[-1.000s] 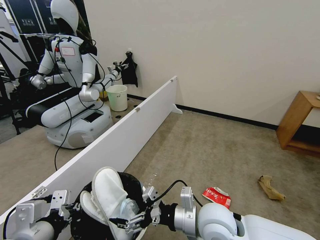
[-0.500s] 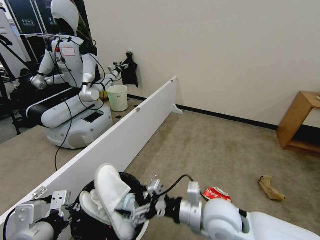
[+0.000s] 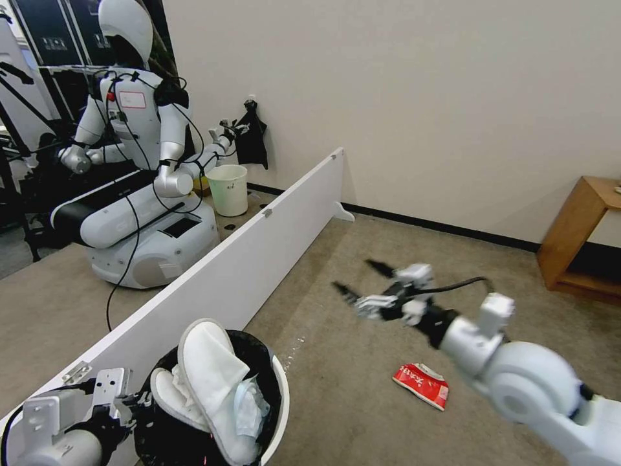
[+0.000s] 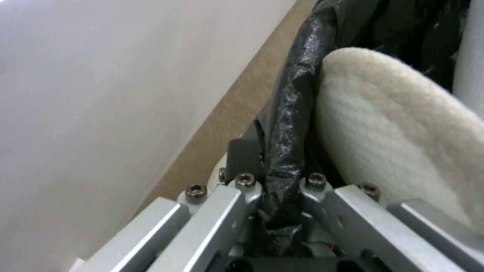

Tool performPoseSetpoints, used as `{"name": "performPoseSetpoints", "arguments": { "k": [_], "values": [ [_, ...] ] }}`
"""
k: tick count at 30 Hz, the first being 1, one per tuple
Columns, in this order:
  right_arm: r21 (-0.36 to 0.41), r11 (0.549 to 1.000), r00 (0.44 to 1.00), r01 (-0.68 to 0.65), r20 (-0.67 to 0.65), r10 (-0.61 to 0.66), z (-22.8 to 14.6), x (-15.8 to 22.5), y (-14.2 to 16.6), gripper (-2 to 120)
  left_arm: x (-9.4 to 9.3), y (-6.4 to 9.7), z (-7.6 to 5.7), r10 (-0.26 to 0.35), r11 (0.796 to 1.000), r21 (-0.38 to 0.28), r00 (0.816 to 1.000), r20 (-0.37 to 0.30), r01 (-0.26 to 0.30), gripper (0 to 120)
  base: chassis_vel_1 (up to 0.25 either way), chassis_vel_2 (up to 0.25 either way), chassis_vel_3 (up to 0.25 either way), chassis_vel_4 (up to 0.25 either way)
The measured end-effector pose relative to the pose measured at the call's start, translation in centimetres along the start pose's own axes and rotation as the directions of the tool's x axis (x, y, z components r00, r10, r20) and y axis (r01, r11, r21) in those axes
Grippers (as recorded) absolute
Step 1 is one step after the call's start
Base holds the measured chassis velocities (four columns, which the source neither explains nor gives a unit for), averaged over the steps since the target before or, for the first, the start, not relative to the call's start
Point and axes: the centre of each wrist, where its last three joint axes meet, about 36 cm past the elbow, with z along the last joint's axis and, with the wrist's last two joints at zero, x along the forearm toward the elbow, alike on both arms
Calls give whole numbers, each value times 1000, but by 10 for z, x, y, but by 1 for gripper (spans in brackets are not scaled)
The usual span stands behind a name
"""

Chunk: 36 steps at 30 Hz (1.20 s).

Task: Pick up the trash bin, then pick up the garbage from the floor and place it into the trash bin.

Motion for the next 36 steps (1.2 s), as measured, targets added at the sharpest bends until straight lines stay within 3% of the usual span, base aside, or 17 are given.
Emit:
{"name": "performPoseSetpoints", "arguments": {
  "k": [2,5,8,12,16,21,27,30,36],
  "values": [
    [20,999,999,-40,-10,40,3,14,-3,100,0,0,1,-2,1000,1,1000,2,2,2,0,0,0,0],
    [113,983,989,-144,-14,147,20,59,-5,100,-1,-2,5,-7,1000,1,1000,7,7,2,0,0,0,0],
    [127,971,978,-204,-7,207,37,78,3,100,-1,-4,6,-16,1000,-1,1000,17,16,2,0,0,0,0],
    [115,958,965,-262,12,263,53,88,13,100,-2,-4,8,-22,1000,-2,999,24,22,2,0,0,0,0],
    [23,925,925,-379,56,377,79,95,33,100,-4,-2,10,-36,999,1,999,21,36,2,0,0,0,0],
    [17,906,905,-422,71,420,90,97,37,100,-5,-1,8,-37,999,-4,999,25,37,2,0,0,0,0],
    [53,867,865,-495,126,486,104,107,43,100,-11,6,9,-34,999,-19,999,7,35,2,-57,-52,-33,-50],
    [120,830,834,-545,175,523,118,113,50,100,-14,13,7,-30,999,-17,1000,-5,30,2,-84,-83,-84,-78],
    [170,783,801,-599,153,579,131,122,67,100,-16,16,8,-16,1000,-26,1000,-18,15,2,-104,-96,-85,-96]
  ]
}}
